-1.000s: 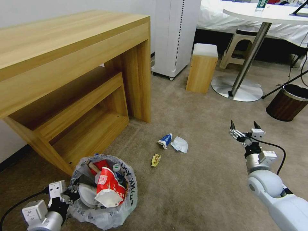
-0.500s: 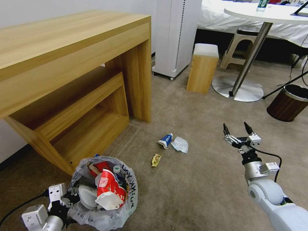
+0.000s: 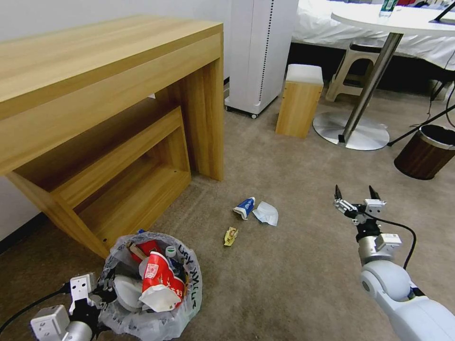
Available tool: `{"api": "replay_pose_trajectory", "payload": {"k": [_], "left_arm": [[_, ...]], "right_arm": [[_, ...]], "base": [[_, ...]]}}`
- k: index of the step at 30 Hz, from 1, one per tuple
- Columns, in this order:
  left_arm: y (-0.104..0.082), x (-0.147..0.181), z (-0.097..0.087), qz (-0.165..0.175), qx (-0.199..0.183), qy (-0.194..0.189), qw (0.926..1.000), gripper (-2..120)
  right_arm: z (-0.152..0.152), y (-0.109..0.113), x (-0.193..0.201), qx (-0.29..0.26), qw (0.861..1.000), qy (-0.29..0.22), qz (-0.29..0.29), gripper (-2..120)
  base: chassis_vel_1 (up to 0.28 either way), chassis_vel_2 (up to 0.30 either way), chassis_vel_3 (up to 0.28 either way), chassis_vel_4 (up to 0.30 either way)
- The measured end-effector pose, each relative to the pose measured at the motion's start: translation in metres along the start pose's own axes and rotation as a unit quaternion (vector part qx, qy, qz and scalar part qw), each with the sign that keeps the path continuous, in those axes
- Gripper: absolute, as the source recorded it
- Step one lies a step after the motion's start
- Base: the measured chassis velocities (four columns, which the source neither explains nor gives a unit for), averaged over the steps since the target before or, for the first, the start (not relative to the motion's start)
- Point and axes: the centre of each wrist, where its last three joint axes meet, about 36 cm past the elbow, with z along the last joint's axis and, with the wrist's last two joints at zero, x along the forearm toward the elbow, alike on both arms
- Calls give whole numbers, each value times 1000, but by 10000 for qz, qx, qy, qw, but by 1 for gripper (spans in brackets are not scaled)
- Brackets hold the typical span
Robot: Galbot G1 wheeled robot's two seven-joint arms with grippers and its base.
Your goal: Pick up the trash bin and place the garbage on the floor into it.
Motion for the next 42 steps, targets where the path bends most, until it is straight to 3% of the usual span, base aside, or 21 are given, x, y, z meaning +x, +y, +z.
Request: {"api": "replay_pose_trajectory", "payload": {"k": [10,42], "left_arm": [[0,1,0,-17,7,-2,10000,0],[4,0,5,-139,96,56,9998,0]], "right_arm": [[3,-1,-2,61,9997,-107,205,100],[18,-4,5,62,9994,-312,-163,100]], "base": [[0,0,0,0],[-28,23,19,-23]]}}
